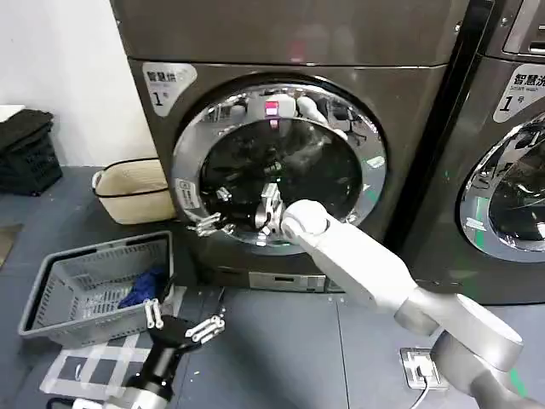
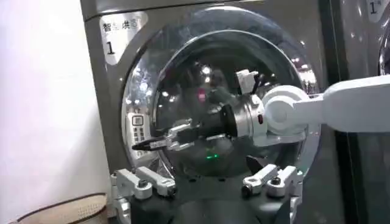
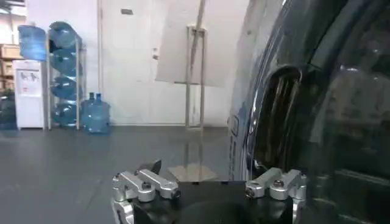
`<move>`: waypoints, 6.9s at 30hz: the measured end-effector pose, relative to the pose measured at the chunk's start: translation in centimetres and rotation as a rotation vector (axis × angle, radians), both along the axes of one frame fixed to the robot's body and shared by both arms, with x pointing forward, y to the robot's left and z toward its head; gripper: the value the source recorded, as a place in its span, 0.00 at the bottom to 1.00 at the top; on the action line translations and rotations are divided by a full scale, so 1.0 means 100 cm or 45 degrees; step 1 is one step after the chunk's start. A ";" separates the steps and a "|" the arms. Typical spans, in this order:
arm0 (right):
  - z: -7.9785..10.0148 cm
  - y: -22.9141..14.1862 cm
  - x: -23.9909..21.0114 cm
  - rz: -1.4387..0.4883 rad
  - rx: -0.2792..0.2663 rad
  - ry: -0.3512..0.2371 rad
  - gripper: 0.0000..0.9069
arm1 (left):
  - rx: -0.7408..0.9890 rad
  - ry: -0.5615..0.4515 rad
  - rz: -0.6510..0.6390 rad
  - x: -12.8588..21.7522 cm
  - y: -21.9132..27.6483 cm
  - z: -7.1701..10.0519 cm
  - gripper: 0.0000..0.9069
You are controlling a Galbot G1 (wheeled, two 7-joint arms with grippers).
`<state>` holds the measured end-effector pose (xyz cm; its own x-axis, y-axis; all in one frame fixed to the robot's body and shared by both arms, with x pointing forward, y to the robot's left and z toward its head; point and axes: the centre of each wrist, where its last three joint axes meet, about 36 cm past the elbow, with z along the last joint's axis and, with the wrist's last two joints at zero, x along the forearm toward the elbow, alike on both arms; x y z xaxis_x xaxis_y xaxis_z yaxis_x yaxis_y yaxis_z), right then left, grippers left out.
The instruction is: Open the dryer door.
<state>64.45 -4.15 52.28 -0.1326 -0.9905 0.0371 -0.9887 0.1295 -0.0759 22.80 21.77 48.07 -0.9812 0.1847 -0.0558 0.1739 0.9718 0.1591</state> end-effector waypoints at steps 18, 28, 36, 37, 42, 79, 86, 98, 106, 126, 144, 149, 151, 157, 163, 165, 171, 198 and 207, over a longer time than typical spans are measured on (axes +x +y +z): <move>0.018 -0.028 -0.052 0.180 0.057 0.009 1.00 | -0.060 0.049 -0.079 0.018 0.034 -0.010 1.00; 0.028 -0.042 -0.076 0.257 0.068 -0.014 1.00 | -0.020 -0.073 -0.261 0.030 0.108 -0.003 1.00; 0.032 -0.053 -0.091 0.290 0.086 -0.009 1.00 | 0.198 -0.082 -0.276 0.030 0.176 0.005 1.00; 0.032 -0.055 -0.093 0.294 0.087 -0.009 1.00 | 0.221 -0.090 -0.278 0.030 0.186 0.007 1.00; 0.035 -0.063 -0.103 0.312 0.097 -0.010 1.00 | 0.327 -0.116 -0.270 0.029 0.229 0.015 1.00; 0.024 -0.215 -0.201 0.136 0.039 -0.026 1.00 | 0.489 -0.112 -0.845 0.204 0.204 0.043 1.00; 0.020 -0.273 -0.226 -0.090 0.038 -0.050 1.00 | 0.439 -0.108 -0.957 0.224 0.172 0.029 1.00; 0.012 -0.364 -0.286 -0.629 -0.003 -0.176 1.00 | 0.385 -0.140 -1.093 0.253 0.124 0.019 1.00; -0.004 -0.413 -0.360 -1.101 -0.008 -0.262 1.00 | 0.356 -0.193 -1.138 0.269 0.102 0.025 1.00; -0.028 -0.488 -0.546 -2.236 -0.296 -0.458 1.00 | 0.318 -0.259 -1.315 0.299 0.027 0.022 1.00; -0.035 -0.518 -0.670 -3.140 -0.475 -0.349 1.00 | 0.329 -0.306 -1.451 0.318 -0.064 0.017 1.00; -0.035 -0.520 -0.695 -3.347 -0.553 -0.338 1.00 | 0.314 -0.307 -1.469 0.322 -0.090 0.015 1.00; -0.035 -0.520 -0.703 -3.438 -0.578 -0.331 1.00 | 0.315 -0.304 -1.478 0.324 -0.100 0.015 1.00; -0.034 -0.515 -0.718 -3.591 -0.602 -0.330 1.00 | 0.315 -0.307 -1.487 0.328 -0.131 0.014 1.00; -0.034 -0.505 -0.722 -3.645 -0.654 -0.356 1.00 | 0.324 -0.315 -1.502 0.334 -0.160 0.011 1.00; -0.034 -0.504 -0.720 -3.663 -0.654 -0.354 1.00 | 0.315 -0.312 -1.499 0.336 -0.169 0.009 1.00; -0.032 -0.503 -0.713 -3.678 -0.636 -0.380 1.00 | 0.291 -0.305 -1.501 0.341 -0.194 0.007 1.00; -0.029 -0.506 -0.728 -3.816 -0.699 -0.360 1.00 | 0.231 -0.230 -1.529 0.339 -0.212 0.005 1.00; -0.029 -0.508 -0.742 -3.912 -0.794 -0.328 1.00 | 0.228 -0.109 -1.357 0.304 -0.167 0.020 1.00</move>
<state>-9.77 -54.97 49.36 0.1085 0.9782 -0.1768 0.8853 -0.1760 -0.4304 53.22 5.09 50.09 -0.3055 0.9522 -0.0036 0.8967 0.2890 0.3353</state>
